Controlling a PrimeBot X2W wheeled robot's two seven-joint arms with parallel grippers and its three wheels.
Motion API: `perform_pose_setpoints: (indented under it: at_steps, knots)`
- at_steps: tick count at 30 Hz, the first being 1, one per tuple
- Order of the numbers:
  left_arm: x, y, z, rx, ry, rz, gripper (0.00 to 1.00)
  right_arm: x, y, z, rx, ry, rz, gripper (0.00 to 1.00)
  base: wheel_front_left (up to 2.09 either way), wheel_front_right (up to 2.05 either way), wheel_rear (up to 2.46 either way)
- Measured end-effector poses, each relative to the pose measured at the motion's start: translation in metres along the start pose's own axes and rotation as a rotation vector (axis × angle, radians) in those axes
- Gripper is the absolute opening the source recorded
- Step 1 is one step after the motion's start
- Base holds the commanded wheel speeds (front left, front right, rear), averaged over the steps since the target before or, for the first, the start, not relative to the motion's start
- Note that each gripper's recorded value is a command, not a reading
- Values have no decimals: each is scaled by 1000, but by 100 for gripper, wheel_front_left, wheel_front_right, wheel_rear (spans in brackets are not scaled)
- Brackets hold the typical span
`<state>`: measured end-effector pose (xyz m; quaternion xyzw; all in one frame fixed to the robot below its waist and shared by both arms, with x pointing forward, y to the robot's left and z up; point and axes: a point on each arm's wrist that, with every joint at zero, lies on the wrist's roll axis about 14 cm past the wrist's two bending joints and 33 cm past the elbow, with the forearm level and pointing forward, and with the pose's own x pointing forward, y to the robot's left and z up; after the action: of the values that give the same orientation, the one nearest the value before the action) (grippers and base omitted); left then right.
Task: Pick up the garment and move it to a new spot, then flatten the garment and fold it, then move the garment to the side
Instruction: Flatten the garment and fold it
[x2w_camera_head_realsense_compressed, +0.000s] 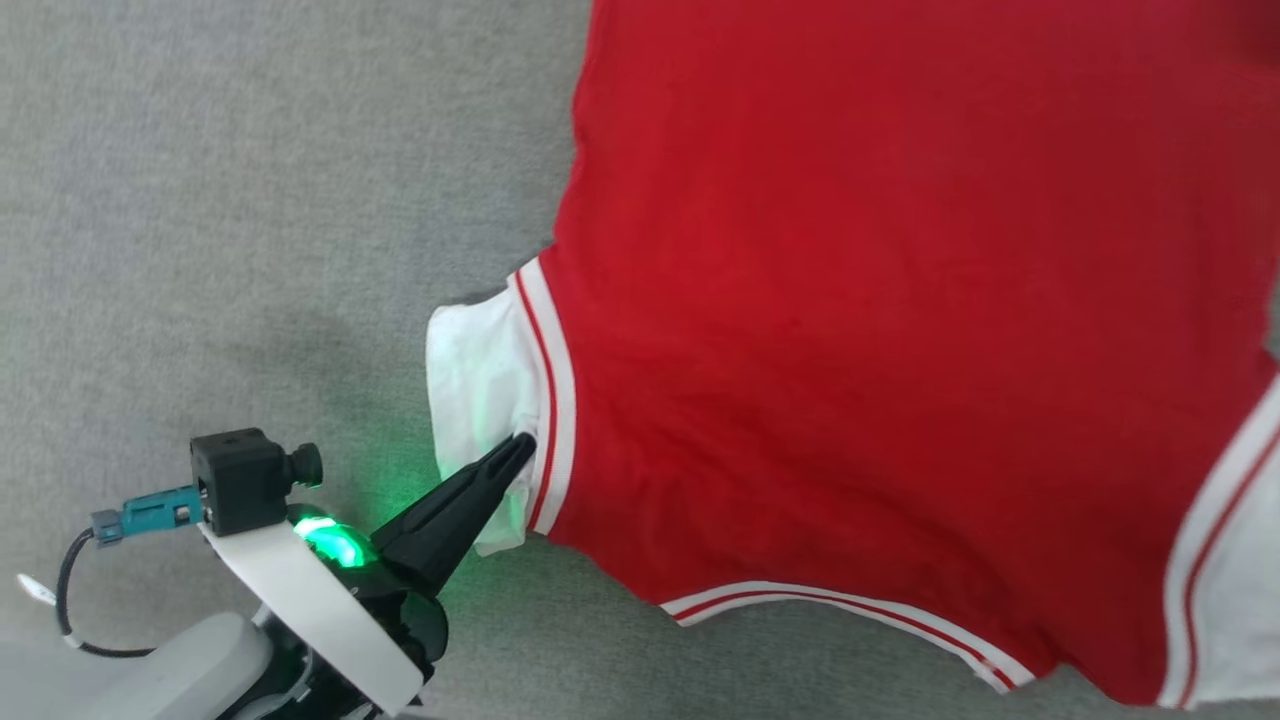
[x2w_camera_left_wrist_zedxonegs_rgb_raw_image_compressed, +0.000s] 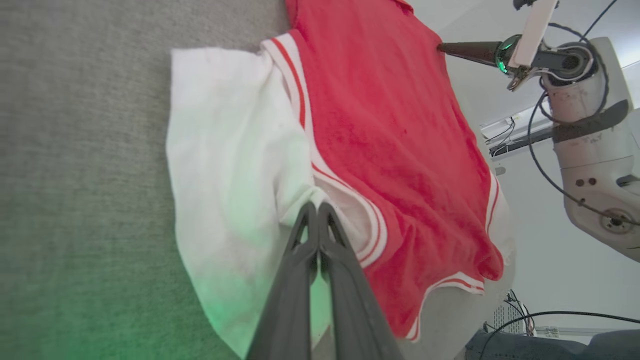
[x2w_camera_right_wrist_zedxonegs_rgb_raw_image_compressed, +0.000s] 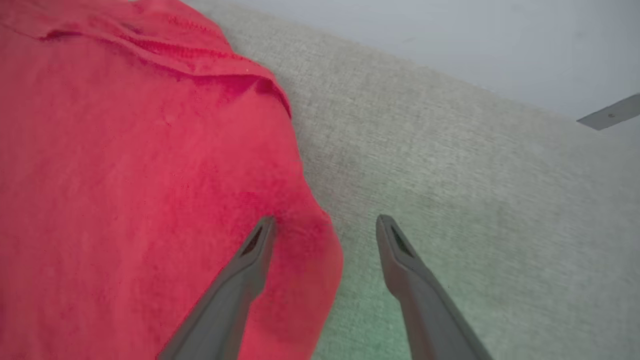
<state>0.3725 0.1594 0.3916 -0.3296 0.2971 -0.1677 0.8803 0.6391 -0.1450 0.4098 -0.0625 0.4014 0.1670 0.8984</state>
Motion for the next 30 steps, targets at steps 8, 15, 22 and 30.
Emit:
perform_pose_setpoints:
  at_steps: [8, 15, 22, 30]
  knots:
    - [2, 8, -4, -13, 3, 26, 0, 35, 14, -12, -24, 163, 38, 46, 0, 0, 0]
    - [4, 5, 0, -4, -7, 16, 0, 28, 15, -3, -16, 101, 44, 0, 0, 0, 0]
    - [-5, 1, 16, -2, -66, 17, 0, -8, 16, -16, -48, 57, 61, 0, 0, 0, 0]
    - [-20, -11, 25, 7, -111, -4, 0, -87, 15, -78, -76, 133, 117, 0, 0, 0, 0]
